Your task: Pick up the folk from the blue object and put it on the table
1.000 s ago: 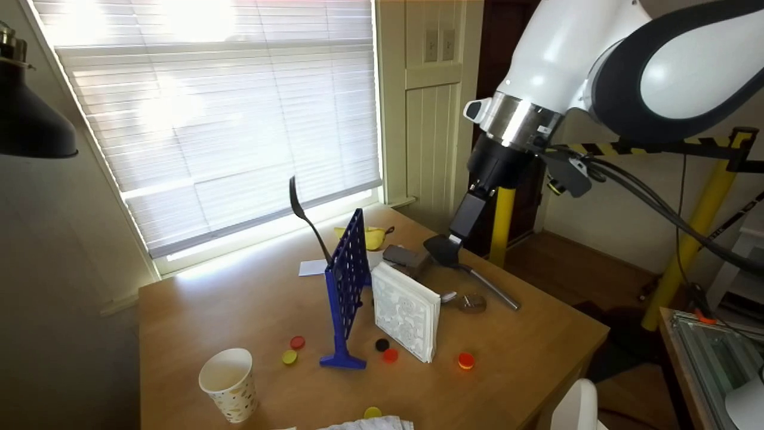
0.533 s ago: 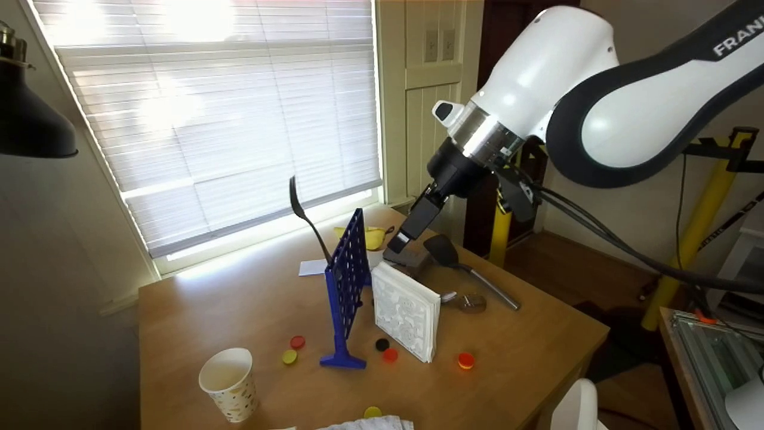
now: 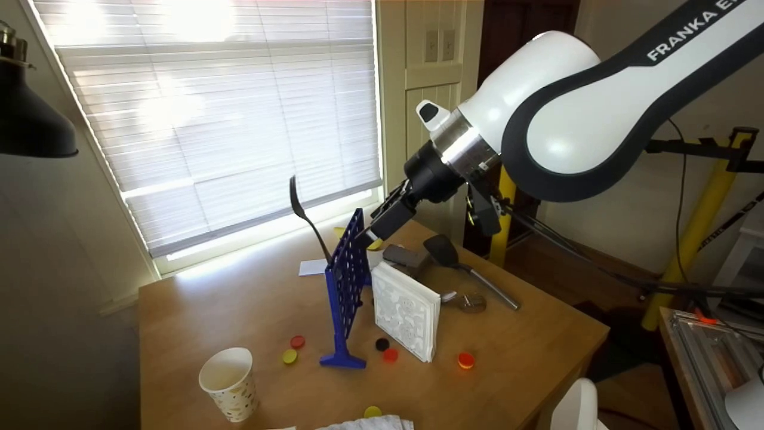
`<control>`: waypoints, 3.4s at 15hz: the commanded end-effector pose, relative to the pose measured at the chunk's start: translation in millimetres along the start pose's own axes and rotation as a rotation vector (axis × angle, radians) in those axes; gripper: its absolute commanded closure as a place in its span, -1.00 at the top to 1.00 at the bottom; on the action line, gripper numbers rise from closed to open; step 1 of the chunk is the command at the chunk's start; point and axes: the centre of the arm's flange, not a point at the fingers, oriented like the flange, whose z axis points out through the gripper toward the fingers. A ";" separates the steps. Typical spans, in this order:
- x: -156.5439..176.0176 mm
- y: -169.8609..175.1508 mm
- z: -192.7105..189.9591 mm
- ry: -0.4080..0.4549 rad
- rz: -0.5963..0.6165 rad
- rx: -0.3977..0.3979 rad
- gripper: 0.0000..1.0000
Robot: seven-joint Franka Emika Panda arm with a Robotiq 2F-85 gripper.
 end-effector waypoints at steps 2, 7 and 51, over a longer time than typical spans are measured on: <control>2.6 -0.3 0.7 0.004 0.000 0.001 1.00; 4.6 6.6 7.3 -0.004 0.014 0.017 1.00; 73.6 40.7 39.0 0.187 0.046 0.069 -1.00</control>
